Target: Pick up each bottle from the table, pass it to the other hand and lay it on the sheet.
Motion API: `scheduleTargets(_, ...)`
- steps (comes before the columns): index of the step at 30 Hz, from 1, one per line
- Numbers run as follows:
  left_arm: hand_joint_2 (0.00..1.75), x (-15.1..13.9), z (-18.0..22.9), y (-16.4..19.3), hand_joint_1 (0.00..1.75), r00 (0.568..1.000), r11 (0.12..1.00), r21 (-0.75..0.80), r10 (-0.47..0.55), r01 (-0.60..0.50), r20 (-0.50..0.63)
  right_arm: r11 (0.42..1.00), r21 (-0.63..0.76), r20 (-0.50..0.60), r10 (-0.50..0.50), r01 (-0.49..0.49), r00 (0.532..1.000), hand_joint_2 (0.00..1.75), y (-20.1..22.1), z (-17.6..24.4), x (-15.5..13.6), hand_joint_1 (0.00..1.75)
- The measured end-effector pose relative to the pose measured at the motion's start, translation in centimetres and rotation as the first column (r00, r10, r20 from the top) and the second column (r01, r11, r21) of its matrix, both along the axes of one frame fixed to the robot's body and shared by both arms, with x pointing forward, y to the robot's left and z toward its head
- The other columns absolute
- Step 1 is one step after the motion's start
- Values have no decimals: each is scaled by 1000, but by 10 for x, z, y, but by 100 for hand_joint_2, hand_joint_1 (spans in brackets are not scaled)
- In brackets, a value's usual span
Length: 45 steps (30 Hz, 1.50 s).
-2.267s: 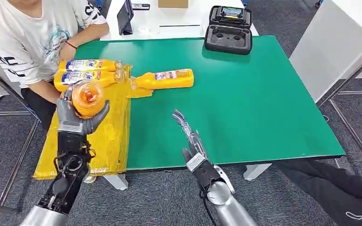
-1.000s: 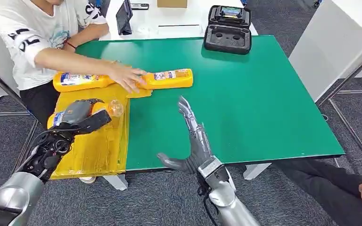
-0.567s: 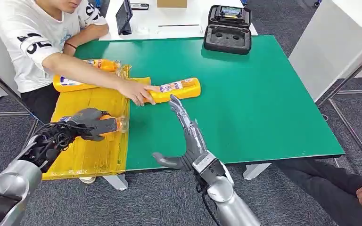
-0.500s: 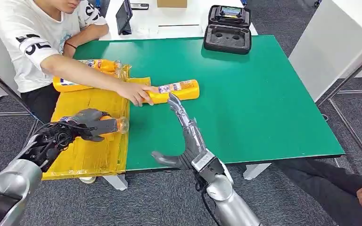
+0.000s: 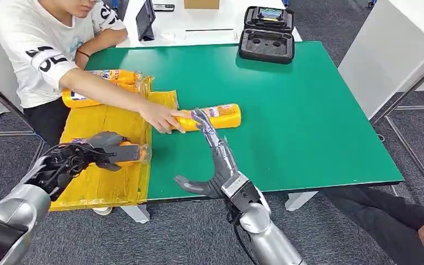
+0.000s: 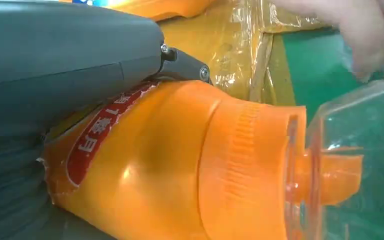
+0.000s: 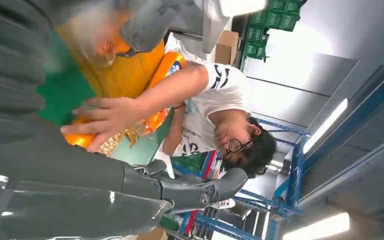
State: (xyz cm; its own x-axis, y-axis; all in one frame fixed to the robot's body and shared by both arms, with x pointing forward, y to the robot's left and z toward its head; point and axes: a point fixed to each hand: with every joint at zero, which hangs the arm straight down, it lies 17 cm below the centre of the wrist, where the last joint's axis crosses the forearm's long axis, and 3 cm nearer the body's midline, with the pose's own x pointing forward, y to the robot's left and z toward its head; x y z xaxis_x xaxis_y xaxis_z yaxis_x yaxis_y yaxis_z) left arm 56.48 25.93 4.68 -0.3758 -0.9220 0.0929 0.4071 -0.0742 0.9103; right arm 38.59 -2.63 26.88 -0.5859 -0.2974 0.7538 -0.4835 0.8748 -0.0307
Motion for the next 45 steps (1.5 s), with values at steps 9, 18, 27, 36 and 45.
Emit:
scheduleTargets(9, 175, -12, -16, -1, 169, 997, 999, 28, -39, 41, -72, 1000, -7, -21, 20, -20, 1000, 175, 3, -6, 2, 0)
scheduleTargets(18, 175, -23, -32, 1, 0, 994, 996, 62, -56, 61, -92, 1000, -5, -31, 25, -25, 999, 175, 3, -7, 7, 0)
scheduleTargets(27, 0, -31, -42, 5, 0, 993, 997, 43, -52, 57, -109, 999, -8, -43, 31, -31, 999, 175, 4, -12, 7, 0)
scheduleTargets(36, 0, -41, -48, -2, 0, 986, 998, -37, -57, 52, -156, 999, -11, -56, 30, -31, 998, 175, 4, -18, 5, 0)
scheduleTargets(45, 0, -55, -33, -40, 0, 973, 938, -341, -132, 61, -191, 999, -37, -80, 6, -9, 997, 175, 4, -28, 5, 0)
